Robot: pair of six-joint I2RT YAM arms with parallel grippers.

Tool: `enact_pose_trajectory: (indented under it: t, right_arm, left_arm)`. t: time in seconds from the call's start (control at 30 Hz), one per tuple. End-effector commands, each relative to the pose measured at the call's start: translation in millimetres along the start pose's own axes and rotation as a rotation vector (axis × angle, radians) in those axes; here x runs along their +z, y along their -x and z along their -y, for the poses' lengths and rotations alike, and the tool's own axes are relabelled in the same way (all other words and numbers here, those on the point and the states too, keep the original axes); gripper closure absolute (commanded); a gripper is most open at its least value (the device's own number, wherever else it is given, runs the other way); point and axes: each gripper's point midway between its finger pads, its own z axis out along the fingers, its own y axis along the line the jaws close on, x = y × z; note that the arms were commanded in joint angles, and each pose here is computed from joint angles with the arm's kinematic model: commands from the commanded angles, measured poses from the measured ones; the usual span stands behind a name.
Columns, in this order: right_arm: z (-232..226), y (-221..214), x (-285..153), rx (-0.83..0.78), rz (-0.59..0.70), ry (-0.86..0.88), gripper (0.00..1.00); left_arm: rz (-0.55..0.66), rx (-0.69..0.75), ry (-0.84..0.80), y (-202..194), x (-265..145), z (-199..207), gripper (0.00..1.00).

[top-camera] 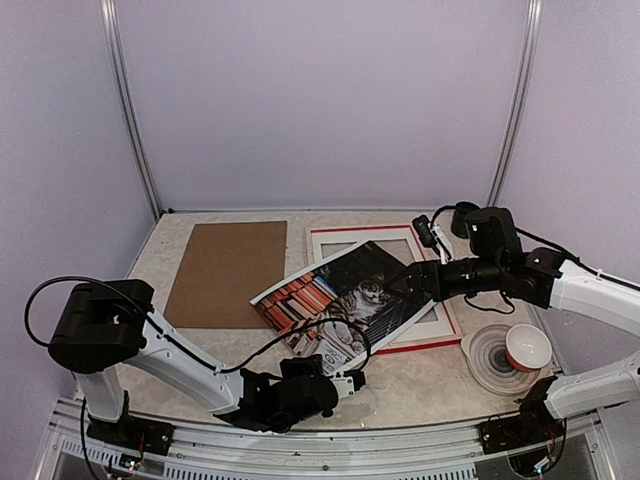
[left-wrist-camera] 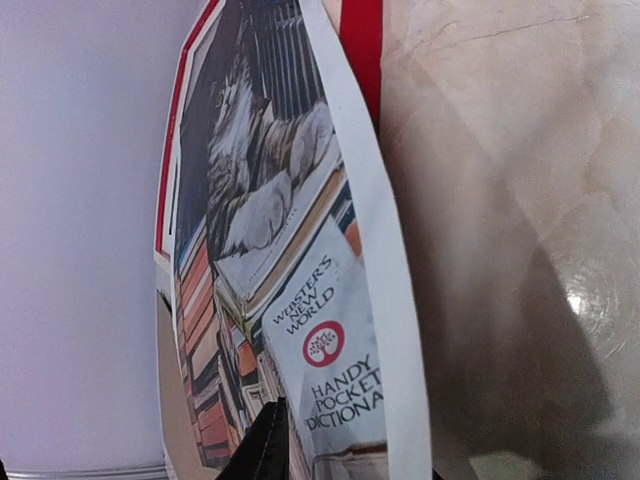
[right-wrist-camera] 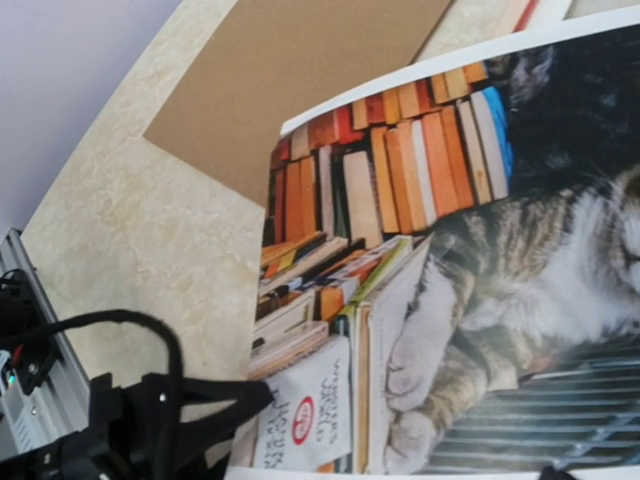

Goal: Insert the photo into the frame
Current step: Pick up the photo from the mat board, then turn over the photo.

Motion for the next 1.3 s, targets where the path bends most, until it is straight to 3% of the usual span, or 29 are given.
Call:
enact_pose_trajectory:
  t: [0.0,0.27,0.57,0.77,0.93,1.07,1.27]
  right_arm:
    - [3.3,13.7,-5.3,-0.015,0.016,-0.015,0.06]
    - [-2.3,53.9,-30.8,-0.066,0.114,-0.06,0.06]
    - [-21.7,100.7,-77.8,-0.126,0.283,-0.11,0.06]
    - [-37.9,130.7,-121.8,-0.151,0.436,-0.144,0.06]
    - [-41.6,141.1,-134.5,-0.144,0.491,-0.156,0.06]
    - [-35.7,140.0,-124.6,-0.115,0.469,-0.16,0.06]
    - [-20.8,138.4,-109.9,-0.07,0.443,-0.202,0.06]
  left_arm:
    - [0.066,-0.067,-0.028,19.4,-3.9,-5.8,0.75]
    - [0.133,-0.303,-0.002,42.7,-19.3,-60.3,1.0]
    - [0.252,-0.632,0.041,79.4,-29.1,-163.8,1.0]
    - [0.489,-1.061,0.039,87.3,-42.6,-284.8,1.0]
    - [0.709,-1.471,0.015,61.7,-56.9,-363.9,1.0]
    - [0.684,-1.703,0.036,38.3,-44.0,-370.0,1.0]
    - [0.517,-2.095,0.036,-32.0,-2.3,-312.0,1.0]
